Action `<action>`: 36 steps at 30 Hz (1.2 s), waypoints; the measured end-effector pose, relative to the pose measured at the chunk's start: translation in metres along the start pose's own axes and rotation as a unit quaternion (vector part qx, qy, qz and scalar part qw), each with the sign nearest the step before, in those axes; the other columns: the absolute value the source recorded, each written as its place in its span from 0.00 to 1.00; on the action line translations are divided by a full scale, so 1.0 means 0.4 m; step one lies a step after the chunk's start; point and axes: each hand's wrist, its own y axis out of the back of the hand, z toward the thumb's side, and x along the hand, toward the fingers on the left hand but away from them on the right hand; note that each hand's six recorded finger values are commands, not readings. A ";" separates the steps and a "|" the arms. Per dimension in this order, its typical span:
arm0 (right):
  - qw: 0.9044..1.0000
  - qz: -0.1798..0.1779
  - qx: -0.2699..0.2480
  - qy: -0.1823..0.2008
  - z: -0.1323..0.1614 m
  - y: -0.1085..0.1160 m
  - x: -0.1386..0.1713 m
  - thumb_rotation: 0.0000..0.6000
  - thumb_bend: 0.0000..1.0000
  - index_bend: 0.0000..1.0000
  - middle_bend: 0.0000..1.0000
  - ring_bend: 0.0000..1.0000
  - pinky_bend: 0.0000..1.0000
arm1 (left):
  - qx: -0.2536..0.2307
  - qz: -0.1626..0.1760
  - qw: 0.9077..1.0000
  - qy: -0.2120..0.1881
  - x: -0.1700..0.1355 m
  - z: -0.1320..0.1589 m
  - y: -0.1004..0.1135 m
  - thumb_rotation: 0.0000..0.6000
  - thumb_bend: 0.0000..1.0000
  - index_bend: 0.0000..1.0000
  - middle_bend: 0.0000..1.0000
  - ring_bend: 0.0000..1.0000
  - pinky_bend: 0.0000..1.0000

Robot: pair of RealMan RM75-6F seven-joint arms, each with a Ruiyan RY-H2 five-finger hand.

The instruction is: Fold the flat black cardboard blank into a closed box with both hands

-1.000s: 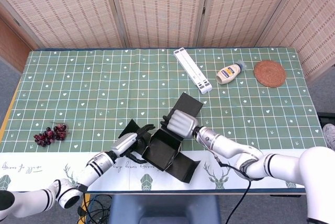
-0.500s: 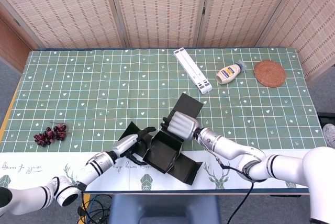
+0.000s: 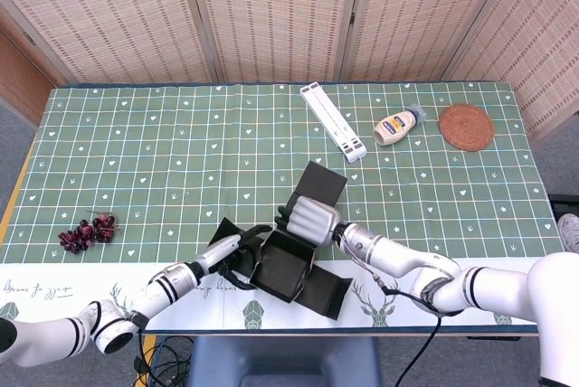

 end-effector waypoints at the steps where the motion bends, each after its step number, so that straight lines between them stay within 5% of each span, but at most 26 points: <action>1: 1.000 -0.002 0.001 0.001 0.001 0.003 -0.001 1.00 0.34 0.30 0.45 0.83 1.00 | -0.004 -0.002 1.000 0.001 0.000 0.001 -0.001 1.00 0.06 0.05 0.03 0.47 0.78; 36: 0.994 -0.083 0.060 0.037 0.038 0.059 -0.070 1.00 0.34 0.28 0.40 0.83 1.00 | -0.068 -0.052 0.996 0.013 -0.003 -0.005 -0.015 1.00 0.06 0.21 0.21 0.49 0.78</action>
